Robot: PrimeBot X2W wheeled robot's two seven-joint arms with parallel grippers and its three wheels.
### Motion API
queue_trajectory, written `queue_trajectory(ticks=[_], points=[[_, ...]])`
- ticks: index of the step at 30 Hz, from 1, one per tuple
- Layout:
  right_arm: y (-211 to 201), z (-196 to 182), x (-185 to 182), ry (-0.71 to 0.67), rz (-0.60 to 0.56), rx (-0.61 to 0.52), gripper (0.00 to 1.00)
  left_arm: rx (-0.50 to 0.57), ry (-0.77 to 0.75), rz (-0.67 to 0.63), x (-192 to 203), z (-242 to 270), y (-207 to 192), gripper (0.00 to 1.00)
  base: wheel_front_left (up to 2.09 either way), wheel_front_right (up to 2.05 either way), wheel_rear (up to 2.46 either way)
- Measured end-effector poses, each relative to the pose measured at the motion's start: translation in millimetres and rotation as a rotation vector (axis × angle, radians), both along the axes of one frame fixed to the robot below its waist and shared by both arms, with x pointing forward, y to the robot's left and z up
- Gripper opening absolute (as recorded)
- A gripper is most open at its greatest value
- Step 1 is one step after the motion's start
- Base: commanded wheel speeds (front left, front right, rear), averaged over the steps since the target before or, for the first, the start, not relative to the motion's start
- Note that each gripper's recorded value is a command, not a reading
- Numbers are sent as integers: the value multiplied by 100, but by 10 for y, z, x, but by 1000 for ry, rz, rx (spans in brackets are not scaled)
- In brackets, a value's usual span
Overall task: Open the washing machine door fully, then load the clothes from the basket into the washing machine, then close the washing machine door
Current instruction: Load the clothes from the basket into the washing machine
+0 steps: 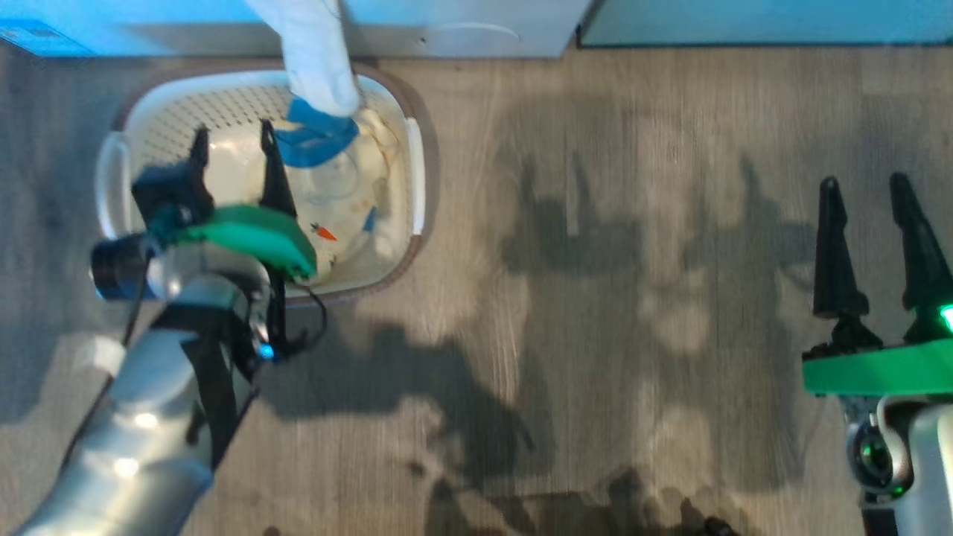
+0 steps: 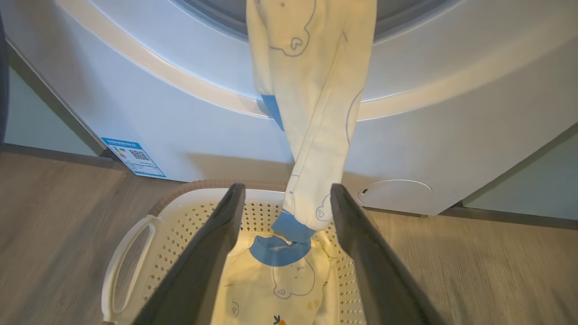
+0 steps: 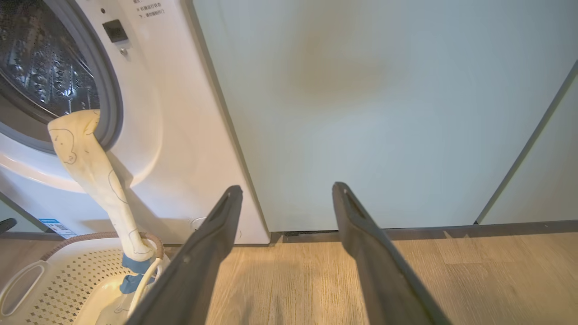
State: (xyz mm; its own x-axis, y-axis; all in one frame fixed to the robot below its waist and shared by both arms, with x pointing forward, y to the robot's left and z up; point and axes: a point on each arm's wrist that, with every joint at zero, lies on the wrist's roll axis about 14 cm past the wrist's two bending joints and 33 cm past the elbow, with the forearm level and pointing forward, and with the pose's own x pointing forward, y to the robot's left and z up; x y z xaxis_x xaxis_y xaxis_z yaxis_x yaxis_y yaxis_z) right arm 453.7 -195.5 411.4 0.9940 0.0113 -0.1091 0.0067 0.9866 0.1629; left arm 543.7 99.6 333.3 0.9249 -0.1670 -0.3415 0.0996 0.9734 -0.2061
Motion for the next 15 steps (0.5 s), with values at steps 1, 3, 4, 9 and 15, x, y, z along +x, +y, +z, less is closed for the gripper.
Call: queue_trajectory(ticks=[1,3,4,9,15], points=[[-19,-24,17,4,-5,-1,100,2,13,-6,60,-68,-16,100,0,0,0],[-49,-79,45,13,-12,0,100,3,32,-22,172,-192,-56,100,0,0,0],[-61,-110,54,19,-16,3,100,2,45,-32,222,-258,-81,100,0,0,0],[-108,-254,83,51,-27,5,100,-11,106,-55,446,-579,-183,100,0,0,0],[-250,-399,89,86,-63,0,100,-31,140,-98,773,-854,-413,100,0,0,0]])
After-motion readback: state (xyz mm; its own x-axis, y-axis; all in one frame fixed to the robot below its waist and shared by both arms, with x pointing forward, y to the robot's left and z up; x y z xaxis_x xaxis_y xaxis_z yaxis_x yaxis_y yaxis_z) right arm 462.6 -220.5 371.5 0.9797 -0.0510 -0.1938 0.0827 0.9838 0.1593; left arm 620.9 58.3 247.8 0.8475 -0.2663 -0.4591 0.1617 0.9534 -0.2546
